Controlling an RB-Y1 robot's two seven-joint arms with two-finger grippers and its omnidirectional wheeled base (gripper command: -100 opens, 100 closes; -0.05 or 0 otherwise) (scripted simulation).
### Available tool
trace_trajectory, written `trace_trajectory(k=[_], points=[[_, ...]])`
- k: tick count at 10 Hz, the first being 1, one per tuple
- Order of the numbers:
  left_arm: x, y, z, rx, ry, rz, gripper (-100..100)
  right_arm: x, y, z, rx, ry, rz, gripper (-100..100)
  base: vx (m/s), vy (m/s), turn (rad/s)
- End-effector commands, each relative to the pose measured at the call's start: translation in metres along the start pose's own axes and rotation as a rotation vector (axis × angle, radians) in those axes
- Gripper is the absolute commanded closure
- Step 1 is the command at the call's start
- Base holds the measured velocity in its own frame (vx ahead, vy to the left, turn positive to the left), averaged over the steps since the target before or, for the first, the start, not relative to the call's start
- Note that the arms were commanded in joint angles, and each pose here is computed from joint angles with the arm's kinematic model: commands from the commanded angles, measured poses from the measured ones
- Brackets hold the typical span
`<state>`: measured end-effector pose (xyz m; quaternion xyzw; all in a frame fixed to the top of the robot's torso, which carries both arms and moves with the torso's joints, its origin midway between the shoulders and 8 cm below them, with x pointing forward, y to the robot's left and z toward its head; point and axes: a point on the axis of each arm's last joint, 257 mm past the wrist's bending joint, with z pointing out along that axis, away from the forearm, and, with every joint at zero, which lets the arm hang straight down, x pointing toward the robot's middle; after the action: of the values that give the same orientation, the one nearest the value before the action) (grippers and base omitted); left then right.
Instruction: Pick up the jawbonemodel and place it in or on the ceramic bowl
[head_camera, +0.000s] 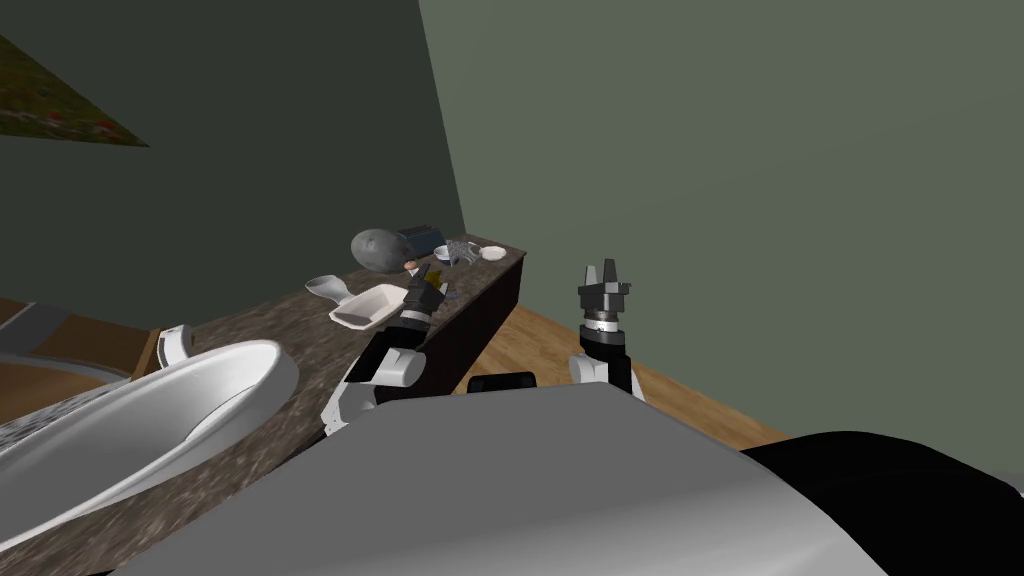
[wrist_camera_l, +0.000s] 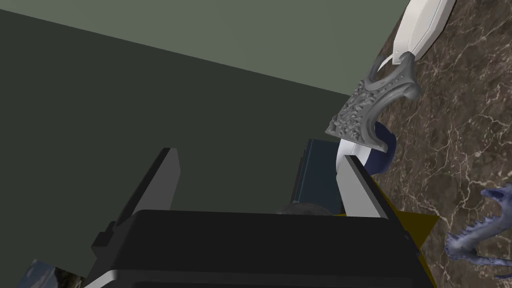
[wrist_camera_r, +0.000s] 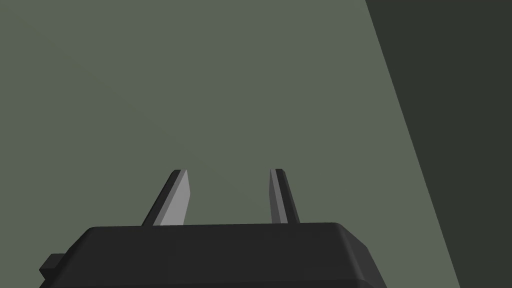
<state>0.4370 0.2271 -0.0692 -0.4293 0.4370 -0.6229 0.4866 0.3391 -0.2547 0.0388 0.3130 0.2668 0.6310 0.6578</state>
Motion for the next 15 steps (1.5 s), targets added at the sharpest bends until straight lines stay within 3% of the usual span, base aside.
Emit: trace_trajectory(k=[1,9,15], points=[[-0.002,0.008,0.001,-0.031,-0.001,0.0,-100,0.0,0.0,0.0,0.0,0.0,0.0,0,-0.016,0.014,0.006],[0.002,0.061,0.007,-0.249,0.036,0.001,-100,0.0,0.0,0.0,0.0,0.0,0.0,0,-0.02,0.031,-0.071],[-0.001,0.1,0.001,-0.411,0.043,0.018,-100,0.0,0.0,0.0,0.0,0.0,0.0,0,-0.012,0.028,-0.059]])
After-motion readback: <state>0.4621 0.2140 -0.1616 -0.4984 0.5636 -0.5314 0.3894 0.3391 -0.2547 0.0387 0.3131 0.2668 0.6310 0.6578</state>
